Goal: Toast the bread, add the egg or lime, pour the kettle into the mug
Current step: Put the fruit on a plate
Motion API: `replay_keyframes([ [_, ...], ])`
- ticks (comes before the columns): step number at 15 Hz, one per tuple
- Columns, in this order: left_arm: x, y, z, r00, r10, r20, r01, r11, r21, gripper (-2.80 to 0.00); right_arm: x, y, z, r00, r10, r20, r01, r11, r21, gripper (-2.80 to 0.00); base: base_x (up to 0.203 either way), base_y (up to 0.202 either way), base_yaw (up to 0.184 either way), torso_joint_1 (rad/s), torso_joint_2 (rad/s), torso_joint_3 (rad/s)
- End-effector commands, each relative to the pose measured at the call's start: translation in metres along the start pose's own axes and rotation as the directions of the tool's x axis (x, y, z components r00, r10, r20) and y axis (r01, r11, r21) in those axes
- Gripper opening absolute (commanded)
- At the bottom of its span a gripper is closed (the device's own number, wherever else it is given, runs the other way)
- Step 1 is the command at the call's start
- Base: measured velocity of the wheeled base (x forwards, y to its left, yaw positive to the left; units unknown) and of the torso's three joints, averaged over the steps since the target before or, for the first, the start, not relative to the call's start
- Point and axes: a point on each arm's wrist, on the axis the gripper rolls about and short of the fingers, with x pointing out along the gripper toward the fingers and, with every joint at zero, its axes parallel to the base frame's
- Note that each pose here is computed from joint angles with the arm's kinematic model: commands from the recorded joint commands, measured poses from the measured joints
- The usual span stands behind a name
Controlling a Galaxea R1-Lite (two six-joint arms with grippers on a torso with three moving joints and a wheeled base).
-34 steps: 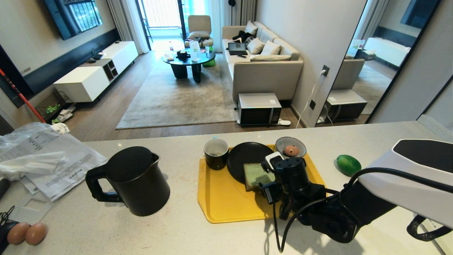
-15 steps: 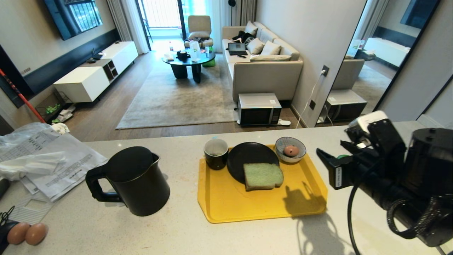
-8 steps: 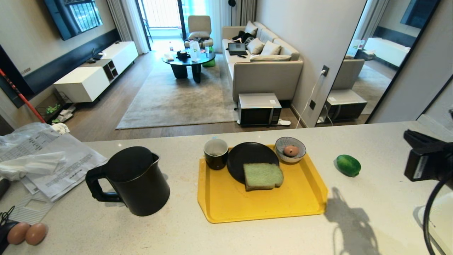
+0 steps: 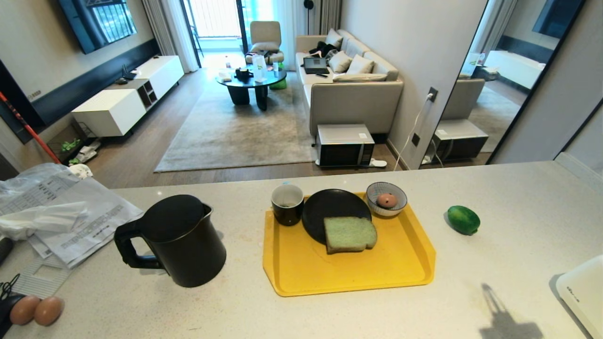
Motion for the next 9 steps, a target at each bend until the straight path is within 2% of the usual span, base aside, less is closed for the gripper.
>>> replay_keyframes([
  [1,0.0,0.0,0.0,1.0,0.0,-0.002,0.0,1.0,0.0,-2.8,-0.022,-0.002,-0.007,0.999,-0.031,0.041,0.031,1.0,-0.002,-2.8,0.0,0.0,0.0,0.0,0.0,0.0],
  [6,0.0,0.0,0.0,1.0,0.0,-0.001,0.0,1.0,0.0,-2.8,-0.061,0.003,-0.04,0.999,-0.012,-0.034,0.012,1.0,-0.007,-2.8,0.0,0.0,0.0,0.0,0.0,0.0],
  [9,0.0,0.0,0.0,1.0,0.0,-0.001,0.0,1.0,0.0,-2.8,-0.079,0.009,-0.073,0.998,-0.012,-0.068,0.011,1.0,-0.011,-2.8,0.0,0.0,0.0,0.0,0.0,0.0],
])
